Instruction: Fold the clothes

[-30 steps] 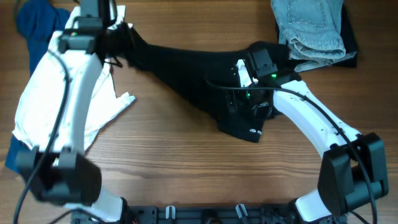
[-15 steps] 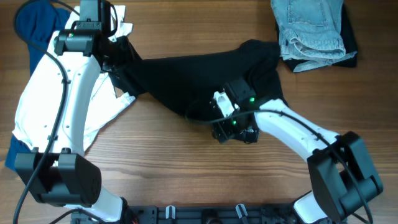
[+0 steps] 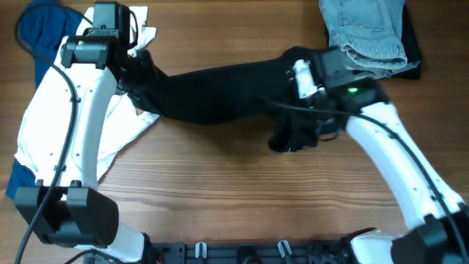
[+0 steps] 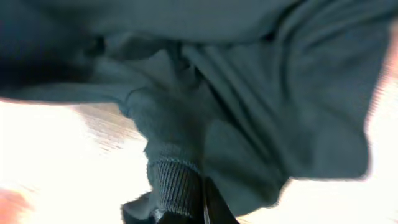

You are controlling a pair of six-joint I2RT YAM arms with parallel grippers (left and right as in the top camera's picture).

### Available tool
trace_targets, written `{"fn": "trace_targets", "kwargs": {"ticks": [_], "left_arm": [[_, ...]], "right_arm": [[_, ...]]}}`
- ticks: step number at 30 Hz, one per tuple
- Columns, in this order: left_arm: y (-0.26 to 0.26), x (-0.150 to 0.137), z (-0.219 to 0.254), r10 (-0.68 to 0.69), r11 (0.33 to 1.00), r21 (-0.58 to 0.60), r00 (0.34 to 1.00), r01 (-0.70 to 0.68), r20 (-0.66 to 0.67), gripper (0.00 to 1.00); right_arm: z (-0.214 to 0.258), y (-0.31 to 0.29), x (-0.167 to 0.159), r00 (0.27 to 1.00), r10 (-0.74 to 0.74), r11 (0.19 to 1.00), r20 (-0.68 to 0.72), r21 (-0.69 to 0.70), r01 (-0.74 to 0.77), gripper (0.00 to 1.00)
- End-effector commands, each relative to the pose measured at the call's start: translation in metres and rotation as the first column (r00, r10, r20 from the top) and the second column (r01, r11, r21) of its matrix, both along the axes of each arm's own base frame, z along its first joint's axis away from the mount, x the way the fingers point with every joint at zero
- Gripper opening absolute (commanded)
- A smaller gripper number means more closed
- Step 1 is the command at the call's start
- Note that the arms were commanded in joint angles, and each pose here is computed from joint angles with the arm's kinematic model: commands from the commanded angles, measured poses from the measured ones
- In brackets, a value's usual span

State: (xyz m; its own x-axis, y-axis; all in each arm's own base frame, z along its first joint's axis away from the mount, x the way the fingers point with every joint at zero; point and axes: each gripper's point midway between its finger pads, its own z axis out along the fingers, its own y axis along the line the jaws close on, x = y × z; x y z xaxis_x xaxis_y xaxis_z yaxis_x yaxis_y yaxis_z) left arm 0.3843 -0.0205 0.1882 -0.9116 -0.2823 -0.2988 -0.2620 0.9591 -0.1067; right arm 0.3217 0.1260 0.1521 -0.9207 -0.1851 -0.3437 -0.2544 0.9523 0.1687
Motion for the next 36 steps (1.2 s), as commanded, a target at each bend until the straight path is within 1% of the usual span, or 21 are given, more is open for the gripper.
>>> {"fn": "trace_targets", "kwargs": {"ticks": [1, 3, 5, 6, 9, 12, 13, 15, 17, 18, 20, 22, 24, 28, 33, 34, 35, 36], "left_arm": [[0.000, -0.028, -0.006, -0.002, 1.000, -0.010, 0.995, 0.001, -0.095, 0.06], [0.000, -0.041, -0.015, -0.002, 1.000, -0.007, 0.988, 0.001, -0.152, 0.19], [0.000, -0.047, -0.024, -0.001, 1.000, -0.006, 0.983, 0.000, -0.182, 0.38], [0.000, -0.052, -0.031, -0.002, 1.000, -0.009, 0.979, 0.000, -0.204, 0.45], [-0.008, -0.061, -0.054, -0.017, 0.998, -0.056, 0.969, 0.004, -0.247, 0.49], [-0.041, -0.071, -0.093, -0.086, 0.975, -0.220, 0.960, 0.027, -0.266, 0.49], [-0.051, -0.077, -0.106, -0.113, 0.969, -0.244, 0.956, 0.045, -0.271, 0.52], [-0.063, -0.085, -0.126, -0.146, 0.965, -0.250, 0.952, 0.077, -0.269, 0.57], [-0.077, -0.086, -0.146, -0.190, 0.959, -0.251, 0.955, 0.131, -0.227, 0.60], [-0.082, -0.085, -0.154, -0.206, 0.956, -0.251, 0.957, 0.152, -0.206, 0.60], [-0.080, -0.089, -0.166, -0.204, 0.961, -0.229, 0.957, 0.155, -0.206, 0.60], [-0.063, -0.091, -0.173, -0.142, 0.983, -0.143, 0.964, 0.111, -0.226, 0.60], [-0.055, -0.087, -0.176, -0.115, 0.991, -0.093, 0.969, 0.096, -0.220, 0.61], [-0.051, -0.078, -0.183, -0.098, 0.994, -0.064, 0.975, 0.086, -0.201, 0.64], [-0.050, -0.084, -0.207, -0.079, 0.996, -0.058, 0.960, 0.066, -0.267, 0.63], [-0.050, -0.084, -0.207, -0.077, 0.996, -0.058, 0.961, 0.064, -0.266, 0.61], [-0.050, -0.083, -0.207, -0.077, 0.996, -0.058, 0.962, 0.064, -0.263, 0.57], [-0.050, -0.083, -0.207, -0.078, 0.996, -0.060, 0.962, 0.064, -0.263, 0.42]], "right_arm": [[-0.003, -0.033, 0.002, 0.997, -0.073, 0.997, -0.028, -0.030, 0.072, 0.04], [0.001, -0.054, 0.014, 0.989, -0.145, 0.989, -0.005, -0.003, 0.145, 0.04], [0.008, -0.063, 0.025, 0.988, -0.157, 0.984, 0.014, 0.089, 0.155, 0.04], [0.010, -0.067, 0.026, 0.985, -0.170, 0.978, 0.012, 0.125, 0.167, 0.04], [0.009, -0.069, 0.025, 0.985, -0.170, 0.978, 0.008, 0.122, 0.168, 0.04], [0.009, -0.069, 0.026, 0.985, -0.170, 0.978, 0.008, 0.123, 0.168, 0.04], [0.009, -0.069, 0.026, 0.985, -0.170, 0.978, 0.008, 0.123, 0.168, 0.04], [0.009, -0.069, 0.026, 0.985, -0.170, 0.978, 0.009, 0.123, 0.167, 0.04], [0.009, -0.069, 0.026, 0.985, -0.170, 0.978, 0.009, 0.123, 0.167, 0.04], [0.009, -0.069, 0.026, 0.985, -0.170, 0.978, 0.009, 0.123, 0.168, 0.04], [0.009, -0.069, 0.026, 0.986, -0.169, 0.978, 0.009, 0.123, 0.167, 0.04], [0.010, -0.069, 0.026, 0.986, -0.169, 0.978, 0.009, 0.125, 0.167, 0.04], [0.009, -0.068, 0.026, 0.986, -0.168, 0.978, 0.009, 0.126, 0.166, 0.04], [0.005, -0.068, 0.024, 0.986, -0.168, 0.978, -0.001, 0.124, 0.167, 0.04], [0.005, -0.069, 0.024, 0.986, -0.168, 0.978, 0.000, 0.124, 0.167, 0.04], [0.005, -0.069, 0.024, 0.986, -0.168, 0.978, 0.000, 0.124, 0.167, 0.04], [0.005, -0.069, 0.024, 0.986, -0.168, 0.978, 0.001, 0.124, 0.167, 0.04], [0.005, -0.069, 0.024, 0.986, -0.169, 0.978, 0.000, 0.123, 0.167, 0.04]]}}
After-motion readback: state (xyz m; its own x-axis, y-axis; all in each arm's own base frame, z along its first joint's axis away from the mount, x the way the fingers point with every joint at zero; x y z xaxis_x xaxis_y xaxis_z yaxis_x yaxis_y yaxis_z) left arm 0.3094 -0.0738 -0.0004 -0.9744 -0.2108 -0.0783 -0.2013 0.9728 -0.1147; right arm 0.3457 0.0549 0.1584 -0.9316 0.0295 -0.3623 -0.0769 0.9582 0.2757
